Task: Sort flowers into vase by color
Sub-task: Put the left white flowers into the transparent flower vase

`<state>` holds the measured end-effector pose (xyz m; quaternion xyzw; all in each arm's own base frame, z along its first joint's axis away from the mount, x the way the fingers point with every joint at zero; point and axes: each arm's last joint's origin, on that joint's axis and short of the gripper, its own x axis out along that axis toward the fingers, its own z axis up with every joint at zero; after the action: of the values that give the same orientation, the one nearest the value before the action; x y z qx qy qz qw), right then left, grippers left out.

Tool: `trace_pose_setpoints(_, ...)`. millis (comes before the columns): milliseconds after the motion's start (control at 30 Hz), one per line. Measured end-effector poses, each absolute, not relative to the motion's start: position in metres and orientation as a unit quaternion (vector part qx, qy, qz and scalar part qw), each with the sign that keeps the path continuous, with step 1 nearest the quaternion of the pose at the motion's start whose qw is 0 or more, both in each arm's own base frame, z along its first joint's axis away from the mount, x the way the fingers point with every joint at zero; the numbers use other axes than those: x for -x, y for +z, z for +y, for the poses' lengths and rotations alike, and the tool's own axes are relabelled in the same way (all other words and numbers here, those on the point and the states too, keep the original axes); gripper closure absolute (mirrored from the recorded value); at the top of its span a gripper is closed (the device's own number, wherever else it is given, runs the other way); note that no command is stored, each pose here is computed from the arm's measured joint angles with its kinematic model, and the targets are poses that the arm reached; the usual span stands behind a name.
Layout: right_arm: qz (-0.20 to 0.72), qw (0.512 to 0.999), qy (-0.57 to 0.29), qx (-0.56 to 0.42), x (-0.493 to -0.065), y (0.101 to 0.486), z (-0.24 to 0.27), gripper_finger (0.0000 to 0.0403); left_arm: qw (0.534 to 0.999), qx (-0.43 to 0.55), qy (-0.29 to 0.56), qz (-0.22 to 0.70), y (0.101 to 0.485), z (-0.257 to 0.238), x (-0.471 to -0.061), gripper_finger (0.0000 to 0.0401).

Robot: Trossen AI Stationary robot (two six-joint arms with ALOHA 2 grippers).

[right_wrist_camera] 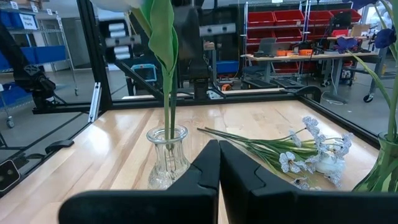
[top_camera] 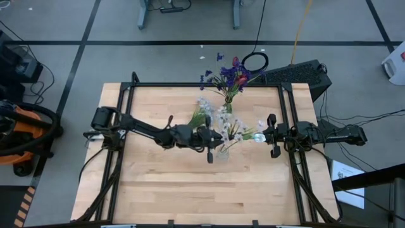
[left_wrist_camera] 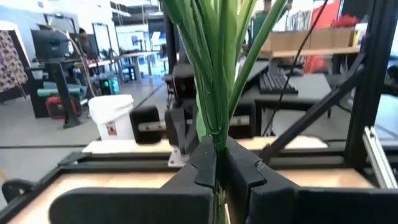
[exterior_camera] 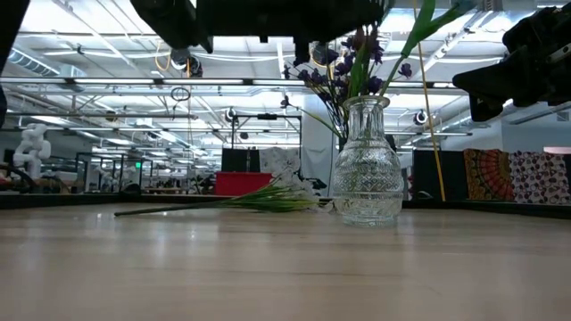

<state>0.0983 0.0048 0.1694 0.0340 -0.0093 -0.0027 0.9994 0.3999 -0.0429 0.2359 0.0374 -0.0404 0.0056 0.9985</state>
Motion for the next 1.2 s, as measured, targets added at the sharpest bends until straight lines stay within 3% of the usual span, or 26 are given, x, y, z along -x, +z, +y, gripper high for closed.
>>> trace_pose_setpoints(367,-0.009,0.999,-0.003,-0.034,-0.098,0.169,0.005,0.0403,0.998,-0.046,-0.001,0.032,0.22,-0.044,-0.401,0.0356)
trace_pose_setpoints(767,-0.009,0.999,-0.003,-0.034,-0.098,0.169,0.005,0.0403,0.997,-0.043,0.015,0.068,0.215,-0.043,-0.399,0.0257)
trace_pose_setpoints(1200,-0.009,0.999,-0.003,-0.034,-0.098,0.169,0.005,0.0403,0.983,-0.058,0.056,0.162,0.265,-0.038,-0.354,0.0251)
